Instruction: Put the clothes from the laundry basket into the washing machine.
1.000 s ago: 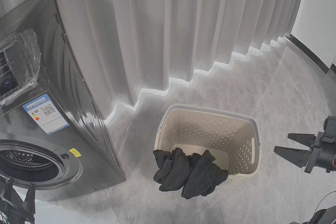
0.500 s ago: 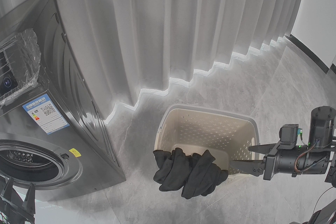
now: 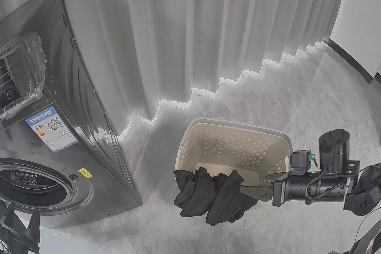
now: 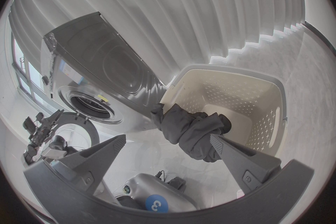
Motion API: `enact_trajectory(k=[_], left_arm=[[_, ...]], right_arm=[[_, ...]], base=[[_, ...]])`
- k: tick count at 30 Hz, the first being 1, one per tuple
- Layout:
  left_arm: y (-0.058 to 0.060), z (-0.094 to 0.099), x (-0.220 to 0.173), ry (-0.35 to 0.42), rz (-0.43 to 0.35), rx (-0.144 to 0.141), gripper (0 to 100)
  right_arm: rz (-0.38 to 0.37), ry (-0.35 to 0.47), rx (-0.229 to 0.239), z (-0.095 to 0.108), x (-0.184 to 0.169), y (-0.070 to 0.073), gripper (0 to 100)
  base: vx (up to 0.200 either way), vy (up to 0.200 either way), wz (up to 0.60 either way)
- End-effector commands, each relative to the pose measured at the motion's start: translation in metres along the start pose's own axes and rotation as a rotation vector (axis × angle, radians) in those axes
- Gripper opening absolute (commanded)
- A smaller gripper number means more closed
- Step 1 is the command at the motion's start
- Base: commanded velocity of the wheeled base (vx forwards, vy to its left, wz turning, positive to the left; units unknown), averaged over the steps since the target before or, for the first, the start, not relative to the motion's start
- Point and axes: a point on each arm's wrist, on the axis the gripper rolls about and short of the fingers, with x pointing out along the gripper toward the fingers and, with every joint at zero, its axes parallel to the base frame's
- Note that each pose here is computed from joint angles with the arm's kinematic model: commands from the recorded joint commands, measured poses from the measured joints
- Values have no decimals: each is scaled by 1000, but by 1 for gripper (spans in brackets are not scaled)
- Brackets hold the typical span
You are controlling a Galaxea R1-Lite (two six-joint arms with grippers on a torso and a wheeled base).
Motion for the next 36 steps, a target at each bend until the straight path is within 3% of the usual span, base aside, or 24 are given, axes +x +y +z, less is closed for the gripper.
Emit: enact_trajectory(k=[1,4,5,10,18,25,36], left_arm=[[1,-5,1,18,3,3,100],[1,-5,1,18,3,4,100],[1,-5,1,18,3,4,100],[1,-5,1,18,3,4,100],[1,-5,1,18,3,6,100],[1,-5,1,18,3,6,100],[1,-5,1,18,3,6,100]], right_arm=[[-88,63,18,-20,40,-16,100],[-100,58,34,-24,47,-19,100],[-111,57,78,-27,57,-22,100],[-144,105,97,-38,69,-31,100],[-219,140,105,-52,96,-44,100],[-240,98,94,-68,119,-61,100],[-232,74,91,-65,130,-62,100]], base=[[0,0,0],[0,0,0],[0,0,0],[0,0,0],[0,0,0],[0,0,0],[0,0,0]])
